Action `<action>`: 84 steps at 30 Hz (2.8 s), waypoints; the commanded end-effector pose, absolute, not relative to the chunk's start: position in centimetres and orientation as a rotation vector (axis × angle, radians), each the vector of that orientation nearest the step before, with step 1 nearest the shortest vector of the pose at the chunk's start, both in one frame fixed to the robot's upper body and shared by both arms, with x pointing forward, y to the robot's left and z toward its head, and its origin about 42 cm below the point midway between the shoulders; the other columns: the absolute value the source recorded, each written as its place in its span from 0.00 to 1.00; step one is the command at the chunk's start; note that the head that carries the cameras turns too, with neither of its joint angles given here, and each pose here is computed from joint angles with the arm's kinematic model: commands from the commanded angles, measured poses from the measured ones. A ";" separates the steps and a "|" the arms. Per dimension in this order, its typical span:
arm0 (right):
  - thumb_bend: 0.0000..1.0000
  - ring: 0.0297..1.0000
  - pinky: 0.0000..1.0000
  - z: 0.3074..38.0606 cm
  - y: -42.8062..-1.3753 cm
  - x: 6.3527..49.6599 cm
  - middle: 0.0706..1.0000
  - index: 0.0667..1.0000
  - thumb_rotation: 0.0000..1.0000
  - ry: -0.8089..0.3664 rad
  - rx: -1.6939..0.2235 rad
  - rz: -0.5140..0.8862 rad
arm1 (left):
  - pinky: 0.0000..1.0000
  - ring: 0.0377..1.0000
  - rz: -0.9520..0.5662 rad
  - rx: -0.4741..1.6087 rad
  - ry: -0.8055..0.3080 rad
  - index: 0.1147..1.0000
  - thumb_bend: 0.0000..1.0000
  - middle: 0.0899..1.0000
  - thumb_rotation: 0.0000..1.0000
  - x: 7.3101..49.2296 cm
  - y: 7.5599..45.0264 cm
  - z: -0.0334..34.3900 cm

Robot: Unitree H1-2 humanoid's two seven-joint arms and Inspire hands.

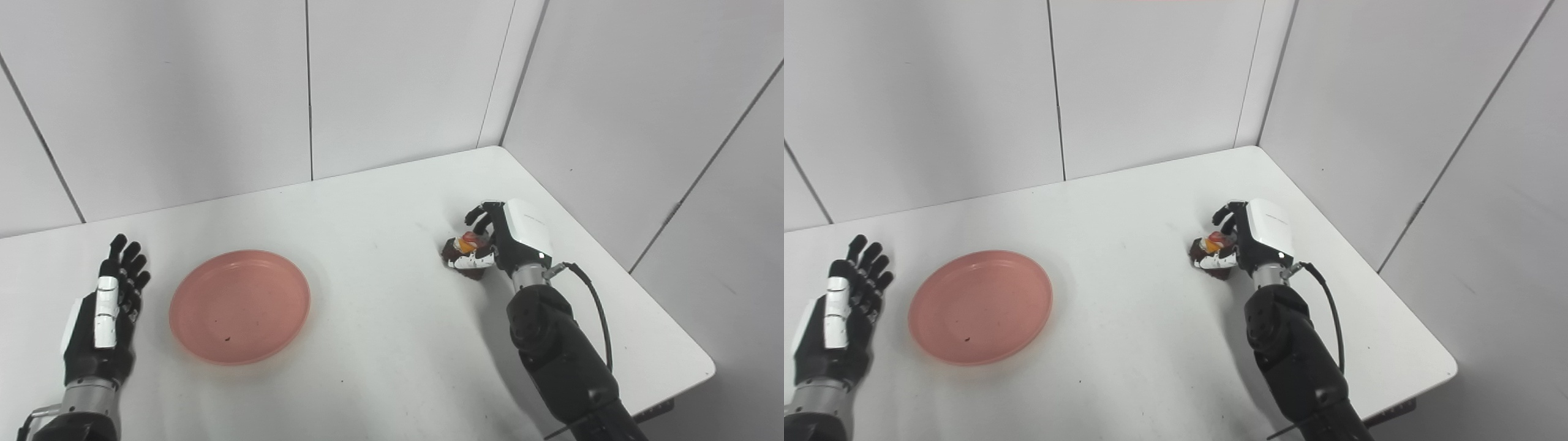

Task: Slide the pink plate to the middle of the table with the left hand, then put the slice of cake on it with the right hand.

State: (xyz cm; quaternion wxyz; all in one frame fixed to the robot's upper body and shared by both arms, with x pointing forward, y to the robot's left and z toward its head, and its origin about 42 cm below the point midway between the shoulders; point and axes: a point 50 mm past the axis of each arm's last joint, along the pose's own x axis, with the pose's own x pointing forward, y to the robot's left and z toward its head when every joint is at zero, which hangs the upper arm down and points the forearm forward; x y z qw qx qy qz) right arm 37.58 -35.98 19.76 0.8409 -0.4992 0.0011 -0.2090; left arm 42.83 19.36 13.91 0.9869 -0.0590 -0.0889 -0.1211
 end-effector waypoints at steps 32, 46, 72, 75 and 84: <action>0.51 0.37 0.27 23.8 -16.0 38.9 0.44 0.47 0.00 -0.494 -0.947 0.093 | 1.00 1.00 -0.189 -0.123 -0.111 1.00 0.68 1.00 0.99 39.6 17.6 11.5; 0.51 0.38 0.30 22.7 -11.2 39.5 0.44 0.48 0.00 -0.542 -0.983 0.263 | 1.00 1.00 -0.232 -0.110 -0.077 1.00 0.71 1.00 1.00 39.0 15.0 12.0; 0.50 0.39 0.43 20.8 -14.0 41.3 0.45 0.52 0.00 -0.500 -1.027 0.248 | 1.00 1.00 -0.238 -0.050 -0.090 1.00 0.76 1.00 1.00 39.3 12.3 12.1; 0.49 0.72 0.63 21.0 -14.5 41.0 0.75 0.47 0.13 -0.504 -1.015 0.251 | 1.00 1.00 -0.237 -0.048 -0.088 1.00 0.77 1.00 1.00 39.3 12.3 12.1; 0.48 0.89 0.80 21.9 -15.3 40.1 0.92 0.89 0.36 -0.543 -0.928 0.248 | 1.00 1.00 -0.236 -0.038 -0.085 1.00 0.77 1.00 1.00 39.3 12.3 12.3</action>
